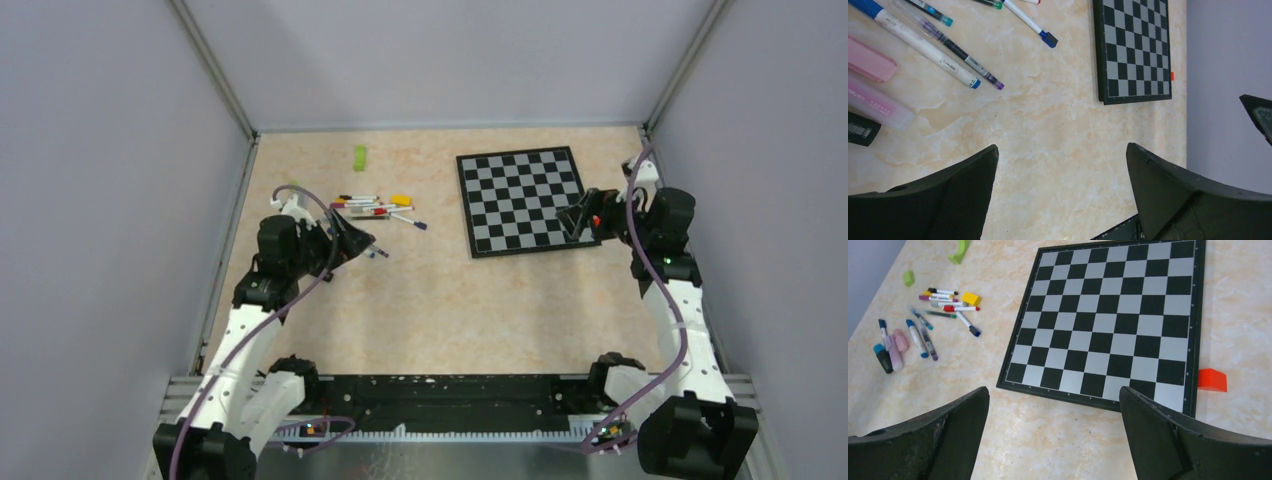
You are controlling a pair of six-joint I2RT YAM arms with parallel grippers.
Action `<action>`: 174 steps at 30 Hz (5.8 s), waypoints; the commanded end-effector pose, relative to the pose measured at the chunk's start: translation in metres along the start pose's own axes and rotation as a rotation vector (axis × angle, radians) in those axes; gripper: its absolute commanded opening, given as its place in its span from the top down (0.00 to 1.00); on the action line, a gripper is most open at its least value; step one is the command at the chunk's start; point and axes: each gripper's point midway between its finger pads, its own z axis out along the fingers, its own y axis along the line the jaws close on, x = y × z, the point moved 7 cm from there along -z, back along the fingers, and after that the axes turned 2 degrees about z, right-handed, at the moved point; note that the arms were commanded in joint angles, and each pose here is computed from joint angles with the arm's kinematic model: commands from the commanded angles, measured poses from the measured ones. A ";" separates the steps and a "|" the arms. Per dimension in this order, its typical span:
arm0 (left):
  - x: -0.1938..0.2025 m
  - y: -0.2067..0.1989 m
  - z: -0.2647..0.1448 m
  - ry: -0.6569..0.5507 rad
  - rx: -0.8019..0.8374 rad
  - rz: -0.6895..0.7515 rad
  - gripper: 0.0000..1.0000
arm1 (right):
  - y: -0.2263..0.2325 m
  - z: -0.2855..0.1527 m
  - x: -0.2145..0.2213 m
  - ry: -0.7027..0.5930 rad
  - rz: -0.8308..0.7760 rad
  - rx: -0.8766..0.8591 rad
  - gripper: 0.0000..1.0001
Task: Open the pen caps
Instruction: Pick up the pen from the center of the board.
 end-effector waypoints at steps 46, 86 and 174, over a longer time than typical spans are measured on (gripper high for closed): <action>-0.008 0.090 0.146 0.105 -0.795 -0.227 0.63 | 0.003 0.006 0.031 0.070 -0.294 -0.250 0.05; 0.006 0.109 0.140 0.153 -0.887 -0.210 0.87 | 0.002 0.005 0.030 0.070 -0.302 -0.235 0.05; 0.110 -0.194 0.077 -0.323 0.710 0.198 0.08 | 0.096 0.027 0.095 0.274 -0.221 -0.903 1.00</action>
